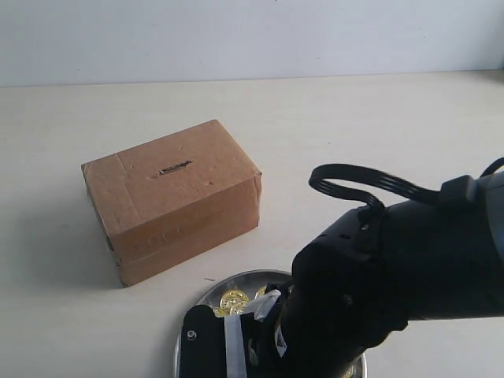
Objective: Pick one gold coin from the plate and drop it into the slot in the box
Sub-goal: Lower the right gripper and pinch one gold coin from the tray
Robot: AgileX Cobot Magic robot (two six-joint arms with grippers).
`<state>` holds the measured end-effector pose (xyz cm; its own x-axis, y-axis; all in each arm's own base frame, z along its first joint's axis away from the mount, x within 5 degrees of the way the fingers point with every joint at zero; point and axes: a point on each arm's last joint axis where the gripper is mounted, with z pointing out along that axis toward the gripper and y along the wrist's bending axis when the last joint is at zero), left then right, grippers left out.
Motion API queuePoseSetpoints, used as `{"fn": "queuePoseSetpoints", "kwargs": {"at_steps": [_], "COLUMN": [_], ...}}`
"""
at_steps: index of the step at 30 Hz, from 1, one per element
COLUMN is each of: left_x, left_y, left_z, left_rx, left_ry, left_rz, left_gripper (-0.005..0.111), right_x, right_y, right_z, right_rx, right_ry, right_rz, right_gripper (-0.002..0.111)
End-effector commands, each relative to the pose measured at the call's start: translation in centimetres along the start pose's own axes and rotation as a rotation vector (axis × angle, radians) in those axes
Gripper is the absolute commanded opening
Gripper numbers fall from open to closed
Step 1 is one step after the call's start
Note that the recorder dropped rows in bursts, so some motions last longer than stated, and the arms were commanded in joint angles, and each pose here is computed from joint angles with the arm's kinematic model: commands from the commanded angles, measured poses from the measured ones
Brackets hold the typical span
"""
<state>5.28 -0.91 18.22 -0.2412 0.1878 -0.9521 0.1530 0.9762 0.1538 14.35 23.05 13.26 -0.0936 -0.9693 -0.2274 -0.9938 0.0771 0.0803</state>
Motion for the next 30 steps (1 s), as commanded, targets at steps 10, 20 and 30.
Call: {"fn": "queuePoseSetpoints", "kwargs": {"at_steps": [10, 20, 30], "left_x": [0.1, 0.1, 0.1], "left_y": [0.0, 0.0, 0.0], "left_z": [0.0, 0.0, 0.0], "left_rx": [-0.002, -0.002, -0.002], "left_ry": [-0.005, -0.005, -0.005], "left_rz": [-0.001, -0.001, -0.001], "left_gripper": [0.0, 0.0, 0.0], "right_x": [0.0, -0.1, -0.1], "right_y": [-0.2, -0.3, -0.3], "right_z": [1.0, 1.3, 1.3], "right_rx": [-0.013, -0.007, -0.011], "right_ry": [0.023, 0.02, 0.018], "right_rz": [0.014, 0.018, 0.018], "right_gripper": [0.051, 0.051, 0.051]}}
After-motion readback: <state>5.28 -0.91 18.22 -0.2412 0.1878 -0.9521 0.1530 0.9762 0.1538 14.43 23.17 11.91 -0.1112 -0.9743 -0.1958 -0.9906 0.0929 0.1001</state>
